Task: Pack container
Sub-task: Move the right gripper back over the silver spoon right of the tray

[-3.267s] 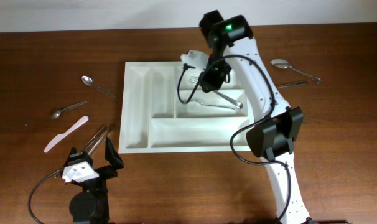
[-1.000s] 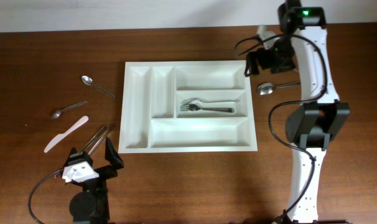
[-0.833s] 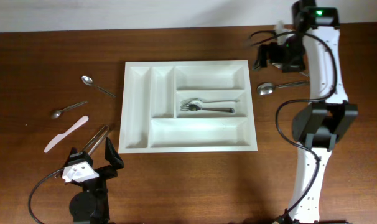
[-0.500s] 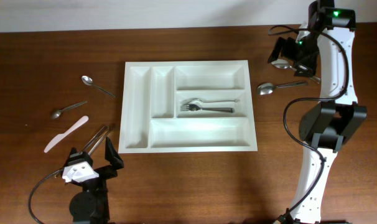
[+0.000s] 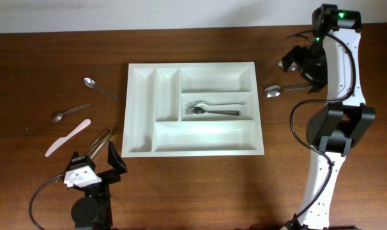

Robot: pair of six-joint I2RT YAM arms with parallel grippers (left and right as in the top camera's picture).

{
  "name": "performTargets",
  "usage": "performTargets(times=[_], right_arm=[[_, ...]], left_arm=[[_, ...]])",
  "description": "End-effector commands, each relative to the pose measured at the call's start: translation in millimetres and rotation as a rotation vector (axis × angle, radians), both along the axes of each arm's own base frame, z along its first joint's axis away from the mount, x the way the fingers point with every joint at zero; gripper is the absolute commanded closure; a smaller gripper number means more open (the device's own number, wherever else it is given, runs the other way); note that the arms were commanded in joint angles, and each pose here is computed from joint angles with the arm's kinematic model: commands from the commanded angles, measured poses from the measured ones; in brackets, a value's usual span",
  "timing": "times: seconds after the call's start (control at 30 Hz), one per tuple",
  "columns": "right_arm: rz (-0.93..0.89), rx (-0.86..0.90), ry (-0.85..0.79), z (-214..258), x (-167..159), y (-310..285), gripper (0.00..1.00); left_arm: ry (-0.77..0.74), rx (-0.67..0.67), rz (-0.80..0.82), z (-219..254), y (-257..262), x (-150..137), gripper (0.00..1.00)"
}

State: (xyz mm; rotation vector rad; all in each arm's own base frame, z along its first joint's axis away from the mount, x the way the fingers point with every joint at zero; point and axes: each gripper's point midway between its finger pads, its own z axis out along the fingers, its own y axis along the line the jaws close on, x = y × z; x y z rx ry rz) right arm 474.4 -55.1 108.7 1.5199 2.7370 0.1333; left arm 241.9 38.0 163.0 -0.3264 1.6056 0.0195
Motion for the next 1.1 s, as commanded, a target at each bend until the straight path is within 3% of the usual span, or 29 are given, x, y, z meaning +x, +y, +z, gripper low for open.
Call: performTargets(times=[0.0, 0.37, 0.63, 1.07], right_arm=[[-0.254, -0.061, 0.029, -0.6, -5.1, -3.2, 0.01], [-0.353, -0.091, 0.022, -41.5, 8.4, 31.0, 0.05], [-0.489, -0.100, 0.082, -77.9, -3.9, 35.1, 0.07], [-0.538, -0.076, -0.010, -78.3, 18.1, 12.4, 0.08]], left_arm=[[0.001, 0.012, -0.007, -2.1, -0.5, 0.2, 0.01], [0.001, 0.012, -0.007, -2.1, -0.5, 0.2, 0.01], [0.001, 0.012, -0.007, -2.1, -0.5, 0.2, 0.01], [0.001, 0.012, -0.007, -2.1, -0.5, 0.2, 0.01]])
